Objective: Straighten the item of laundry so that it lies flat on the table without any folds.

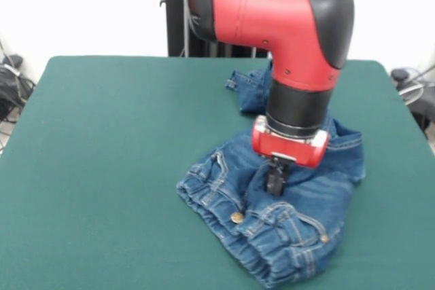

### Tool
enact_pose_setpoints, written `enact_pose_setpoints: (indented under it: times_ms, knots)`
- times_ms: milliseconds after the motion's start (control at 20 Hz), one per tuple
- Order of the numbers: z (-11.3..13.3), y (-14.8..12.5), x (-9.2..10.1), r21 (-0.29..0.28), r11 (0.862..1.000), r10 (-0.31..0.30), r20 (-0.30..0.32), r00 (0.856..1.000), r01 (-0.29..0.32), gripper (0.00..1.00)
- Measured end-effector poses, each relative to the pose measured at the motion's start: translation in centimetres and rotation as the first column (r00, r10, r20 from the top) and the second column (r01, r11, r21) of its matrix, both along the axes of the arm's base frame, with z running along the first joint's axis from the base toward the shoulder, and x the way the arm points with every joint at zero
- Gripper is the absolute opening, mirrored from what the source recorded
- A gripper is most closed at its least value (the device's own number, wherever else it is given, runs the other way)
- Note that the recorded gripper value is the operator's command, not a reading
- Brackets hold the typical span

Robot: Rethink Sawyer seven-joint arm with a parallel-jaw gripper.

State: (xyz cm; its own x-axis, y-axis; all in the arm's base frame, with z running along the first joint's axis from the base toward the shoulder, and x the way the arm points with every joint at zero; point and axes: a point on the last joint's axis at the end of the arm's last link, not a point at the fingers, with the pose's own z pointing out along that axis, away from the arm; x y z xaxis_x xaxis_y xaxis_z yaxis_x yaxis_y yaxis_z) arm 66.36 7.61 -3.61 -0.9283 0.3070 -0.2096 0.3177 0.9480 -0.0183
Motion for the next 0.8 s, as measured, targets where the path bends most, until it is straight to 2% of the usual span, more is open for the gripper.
enact_pose_setpoints:
  times_ms: [250,450,800]
  knots:
    - [0.4,-3.0,-0.9,-0.020,1.000,0.000,-0.011,1.000,0.000,0.00]
    - [0.2,-4.5,-1.3,-0.031,0.999,0.005,-0.016,1.000,-0.006,0.00]
    - [0.0,-5.0,-1.7,-0.044,0.999,0.029,-0.019,0.999,-0.030,0.00]
